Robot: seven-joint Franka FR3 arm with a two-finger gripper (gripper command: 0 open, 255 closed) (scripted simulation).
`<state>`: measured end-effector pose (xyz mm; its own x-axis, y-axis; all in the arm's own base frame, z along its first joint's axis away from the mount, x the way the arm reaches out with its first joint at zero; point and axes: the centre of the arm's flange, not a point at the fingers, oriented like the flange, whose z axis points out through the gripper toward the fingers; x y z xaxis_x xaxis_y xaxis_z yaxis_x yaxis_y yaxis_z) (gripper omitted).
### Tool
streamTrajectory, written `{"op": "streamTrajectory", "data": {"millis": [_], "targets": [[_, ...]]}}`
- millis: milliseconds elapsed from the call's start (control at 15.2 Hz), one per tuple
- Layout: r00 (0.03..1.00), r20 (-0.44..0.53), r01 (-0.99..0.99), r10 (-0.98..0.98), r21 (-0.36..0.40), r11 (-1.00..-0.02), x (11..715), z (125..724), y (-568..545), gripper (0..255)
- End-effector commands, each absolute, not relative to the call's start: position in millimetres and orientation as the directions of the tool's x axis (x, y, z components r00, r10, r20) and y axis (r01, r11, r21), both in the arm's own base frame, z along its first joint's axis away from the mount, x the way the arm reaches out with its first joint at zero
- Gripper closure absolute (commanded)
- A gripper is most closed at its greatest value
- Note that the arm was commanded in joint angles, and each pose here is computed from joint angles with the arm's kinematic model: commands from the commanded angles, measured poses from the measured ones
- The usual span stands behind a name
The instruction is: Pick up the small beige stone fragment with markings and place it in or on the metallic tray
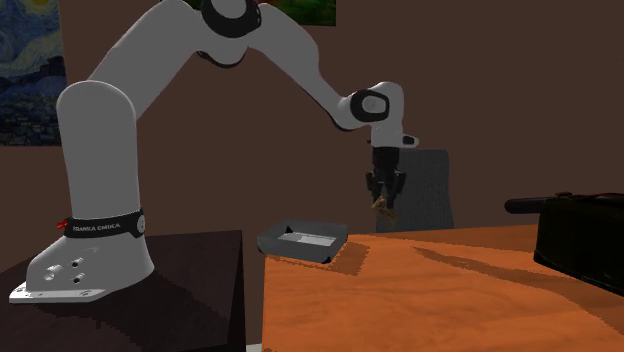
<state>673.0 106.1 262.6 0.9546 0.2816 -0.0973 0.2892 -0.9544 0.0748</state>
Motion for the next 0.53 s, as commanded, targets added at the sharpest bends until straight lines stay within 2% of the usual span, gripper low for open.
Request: {"op": "streamTrajectory", "data": {"millis": [0,198,462], "targets": [[0.955,-0.098,0.289,0.282,0.075,-0.954,673,274,106,255],[0.955,-0.098,0.289,0.282,0.075,-0.954,673,289,106,255],[0.955,-0.098,0.289,0.282,0.075,-0.954,620,291,112,255]]}}
